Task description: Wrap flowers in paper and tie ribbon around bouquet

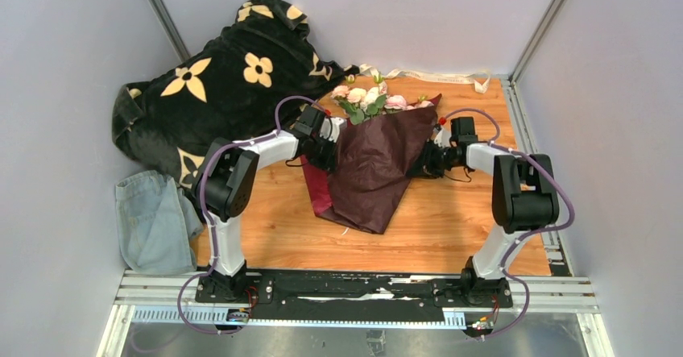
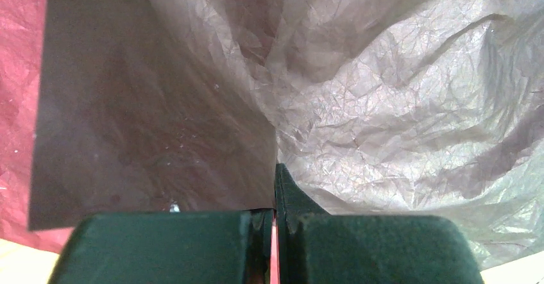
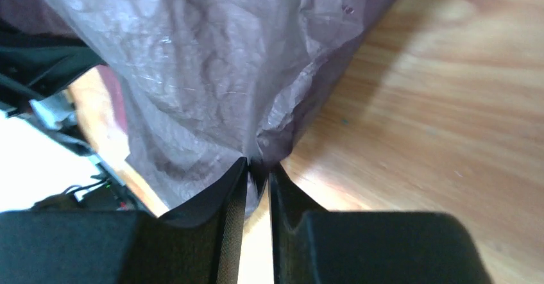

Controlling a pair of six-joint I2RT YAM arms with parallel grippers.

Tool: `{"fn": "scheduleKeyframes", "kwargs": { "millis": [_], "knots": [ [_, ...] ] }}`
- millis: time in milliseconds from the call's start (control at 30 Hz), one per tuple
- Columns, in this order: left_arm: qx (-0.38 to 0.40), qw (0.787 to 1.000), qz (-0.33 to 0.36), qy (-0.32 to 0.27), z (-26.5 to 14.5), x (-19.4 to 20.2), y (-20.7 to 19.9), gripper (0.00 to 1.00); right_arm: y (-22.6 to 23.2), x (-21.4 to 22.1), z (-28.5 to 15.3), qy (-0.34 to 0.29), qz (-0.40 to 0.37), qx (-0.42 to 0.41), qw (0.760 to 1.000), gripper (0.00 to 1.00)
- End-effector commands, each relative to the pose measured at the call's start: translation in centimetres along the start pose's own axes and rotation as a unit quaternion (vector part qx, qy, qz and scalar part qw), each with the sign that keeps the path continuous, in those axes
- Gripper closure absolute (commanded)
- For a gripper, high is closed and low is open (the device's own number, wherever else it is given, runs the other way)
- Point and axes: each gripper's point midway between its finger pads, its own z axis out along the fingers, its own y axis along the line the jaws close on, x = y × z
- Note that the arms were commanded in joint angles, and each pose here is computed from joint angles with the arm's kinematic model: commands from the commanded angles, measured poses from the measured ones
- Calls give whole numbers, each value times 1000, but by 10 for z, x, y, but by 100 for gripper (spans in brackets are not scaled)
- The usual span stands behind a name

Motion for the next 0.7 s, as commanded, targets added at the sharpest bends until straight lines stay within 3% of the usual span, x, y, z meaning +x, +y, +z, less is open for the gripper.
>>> {"fn": "scheduleKeyframes", "kwargs": {
  "millis": [0,100,200,267,300,367,433,500,567,667],
  "knots": [
    [-19,999,-6,42,0,21,7,100,-36,25,-22,32,8,121,992,76],
    [-22,999,-3,36,-4,20,7,100,-40,6,-54,-9,-62,251,966,76],
    [-24,999,-4,34,-6,21,7,100,-14,-21,-89,-86,-167,376,907,70],
    [-27,999,-6,36,-5,24,8,100,29,-22,-80,-114,-246,379,885,69],
    [-27,999,-7,37,-5,25,8,100,49,-18,-66,-116,-273,349,889,70],
    [-27,999,-11,37,-4,25,8,100,94,2,-22,-91,-302,223,922,76],
    [-27,999,-14,38,-3,26,8,100,140,36,20,-39,-278,50,958,90],
    [-30,999,-15,36,-4,24,9,100,164,66,52,22,-245,-62,967,100],
    [-36,999,-15,33,-6,23,10,100,175,81,75,51,-230,-110,966,100],
    [-47,998,-13,26,-9,18,14,100,155,101,104,97,-207,-91,969,100]
  ]
}}
